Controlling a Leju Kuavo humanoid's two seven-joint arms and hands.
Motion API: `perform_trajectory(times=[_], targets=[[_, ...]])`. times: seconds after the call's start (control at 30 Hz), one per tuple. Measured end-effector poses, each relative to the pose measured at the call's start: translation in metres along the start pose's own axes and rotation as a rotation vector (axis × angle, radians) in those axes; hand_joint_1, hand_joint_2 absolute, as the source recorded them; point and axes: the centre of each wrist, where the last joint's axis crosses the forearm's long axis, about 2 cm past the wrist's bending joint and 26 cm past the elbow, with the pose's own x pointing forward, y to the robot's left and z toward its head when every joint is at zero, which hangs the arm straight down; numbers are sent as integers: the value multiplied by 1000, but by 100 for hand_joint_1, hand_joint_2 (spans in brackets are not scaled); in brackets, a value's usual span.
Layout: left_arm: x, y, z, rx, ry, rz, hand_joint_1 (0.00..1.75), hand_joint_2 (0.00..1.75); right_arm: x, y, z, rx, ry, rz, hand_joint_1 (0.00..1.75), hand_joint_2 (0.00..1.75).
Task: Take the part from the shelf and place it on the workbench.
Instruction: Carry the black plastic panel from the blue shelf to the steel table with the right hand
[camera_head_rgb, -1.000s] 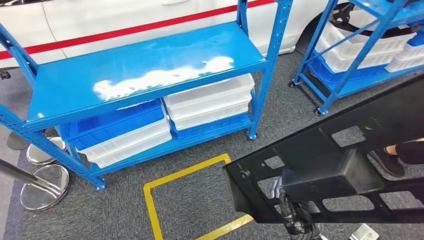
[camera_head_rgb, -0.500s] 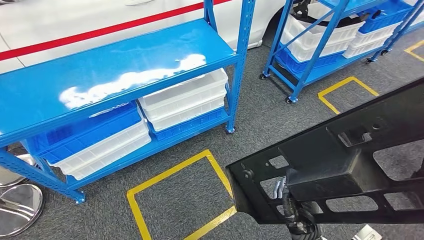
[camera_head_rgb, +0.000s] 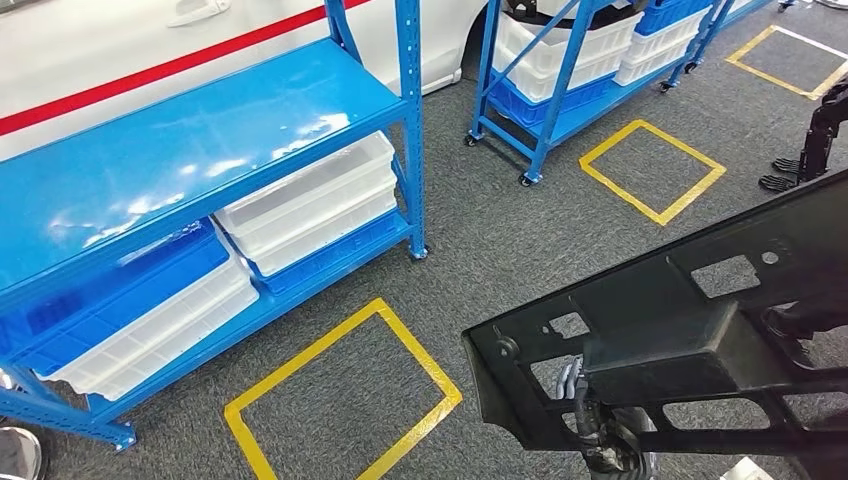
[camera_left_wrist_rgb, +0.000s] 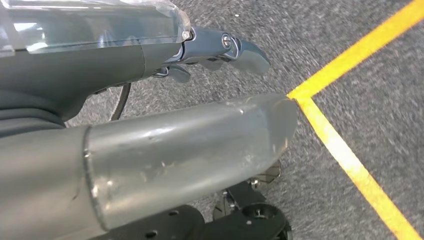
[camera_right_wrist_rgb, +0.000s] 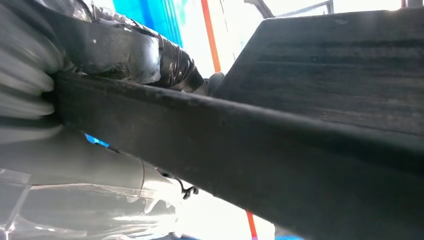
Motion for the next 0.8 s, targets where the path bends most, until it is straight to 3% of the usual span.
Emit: perform_trajectory(times=[0.8], targets=[[-8, 3, 3, -16, 4, -27, 0, 0, 1, 1, 1, -3, 7, 17, 175, 175]])
